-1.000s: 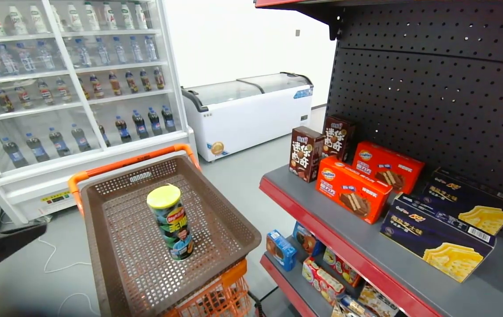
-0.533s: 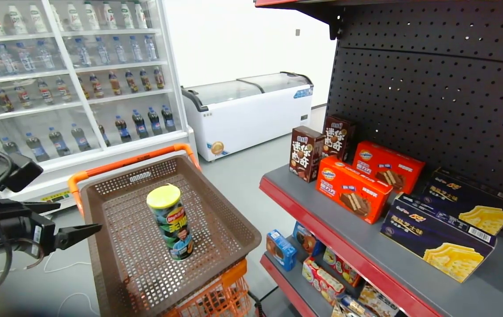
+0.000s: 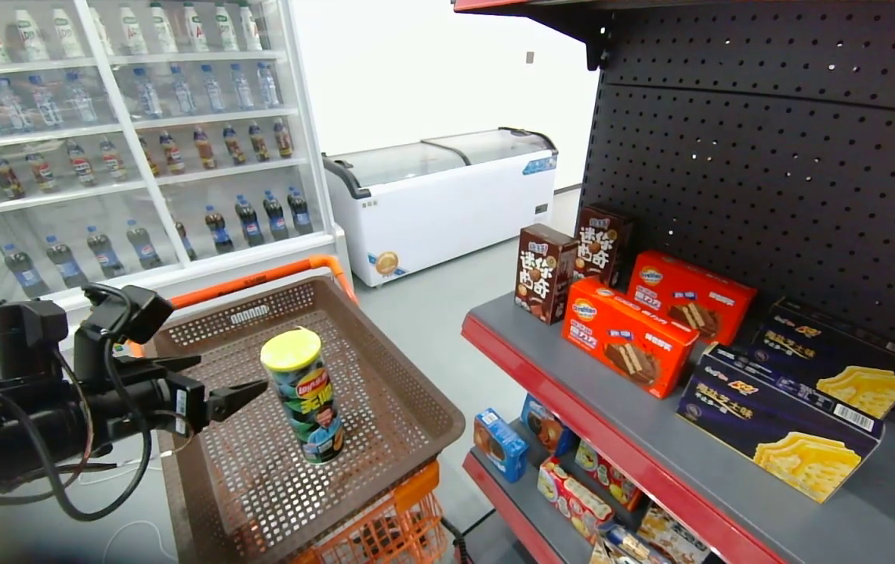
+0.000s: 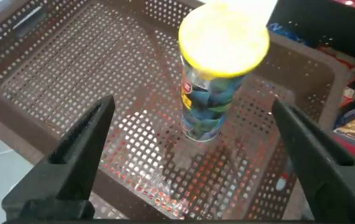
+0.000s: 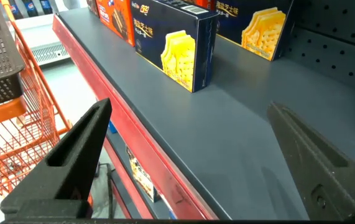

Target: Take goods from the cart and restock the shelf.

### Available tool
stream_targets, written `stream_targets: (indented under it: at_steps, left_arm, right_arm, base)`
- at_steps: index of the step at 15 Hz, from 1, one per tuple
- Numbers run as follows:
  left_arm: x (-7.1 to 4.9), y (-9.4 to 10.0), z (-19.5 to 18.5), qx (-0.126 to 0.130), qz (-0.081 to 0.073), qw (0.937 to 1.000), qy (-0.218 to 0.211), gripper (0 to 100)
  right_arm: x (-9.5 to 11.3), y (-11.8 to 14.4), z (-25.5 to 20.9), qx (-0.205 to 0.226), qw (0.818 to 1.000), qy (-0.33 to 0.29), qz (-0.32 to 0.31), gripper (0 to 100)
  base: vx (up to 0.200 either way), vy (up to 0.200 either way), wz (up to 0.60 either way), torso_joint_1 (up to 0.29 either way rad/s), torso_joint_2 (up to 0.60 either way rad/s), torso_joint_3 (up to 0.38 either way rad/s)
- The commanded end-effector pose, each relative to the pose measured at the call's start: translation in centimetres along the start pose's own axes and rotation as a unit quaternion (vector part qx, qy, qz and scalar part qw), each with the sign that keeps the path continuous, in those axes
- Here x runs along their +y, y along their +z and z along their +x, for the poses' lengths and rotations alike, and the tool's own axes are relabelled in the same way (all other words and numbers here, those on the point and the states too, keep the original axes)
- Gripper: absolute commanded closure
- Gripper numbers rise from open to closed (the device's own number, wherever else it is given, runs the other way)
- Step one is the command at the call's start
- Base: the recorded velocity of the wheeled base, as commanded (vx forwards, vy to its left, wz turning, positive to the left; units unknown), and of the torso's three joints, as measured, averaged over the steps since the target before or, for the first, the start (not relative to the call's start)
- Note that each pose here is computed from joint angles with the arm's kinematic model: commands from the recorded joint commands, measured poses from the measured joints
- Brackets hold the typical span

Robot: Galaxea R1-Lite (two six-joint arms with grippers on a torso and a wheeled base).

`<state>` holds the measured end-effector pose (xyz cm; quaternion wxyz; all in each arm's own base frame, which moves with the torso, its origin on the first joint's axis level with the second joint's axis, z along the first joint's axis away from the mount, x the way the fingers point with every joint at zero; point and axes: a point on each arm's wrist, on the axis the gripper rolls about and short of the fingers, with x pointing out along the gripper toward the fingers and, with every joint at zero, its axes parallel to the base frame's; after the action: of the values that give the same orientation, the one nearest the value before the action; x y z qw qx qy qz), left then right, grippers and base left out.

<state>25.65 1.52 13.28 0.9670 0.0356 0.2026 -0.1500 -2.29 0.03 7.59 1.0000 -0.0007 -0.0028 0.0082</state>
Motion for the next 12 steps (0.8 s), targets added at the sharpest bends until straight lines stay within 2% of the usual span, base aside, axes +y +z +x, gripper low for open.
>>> stream_targets:
  at_steps: [1,5,8,12]
  left_arm:
    - [-0.7,-1.0,2.2,0.022,0.000,0.9997,-0.012,0]
    - [-2.6,-2.0,5.2,0.019,0.015,0.9984,-0.052,0]
    - [-3.1,-3.0,6.4,0.029,0.020,0.9973,-0.065,0]
    - [-2.9,-4.2,7.5,0.033,0.021,0.9972,-0.064,0]
  right_arm:
    - [0.0,0.0,0.0,0.000,1.000,0.000,0.000,0]
    - [0.0,0.0,0.0,0.000,1.000,0.000,0.000,0]
    - [0.0,0.0,0.0,0.000,1.000,0.000,0.000,0]
    - [0.0,0.0,0.0,0.000,1.000,0.000,0.000,0]
  base:
    - [0.000,0.000,0.00,0.000,0.00,0.000]
    - [0.000,0.000,0.00,0.000,0.00,0.000]
    - [0.000,0.000,0.00,0.000,0.00,0.000]
    - [0.000,0.000,0.00,0.000,0.00,0.000]
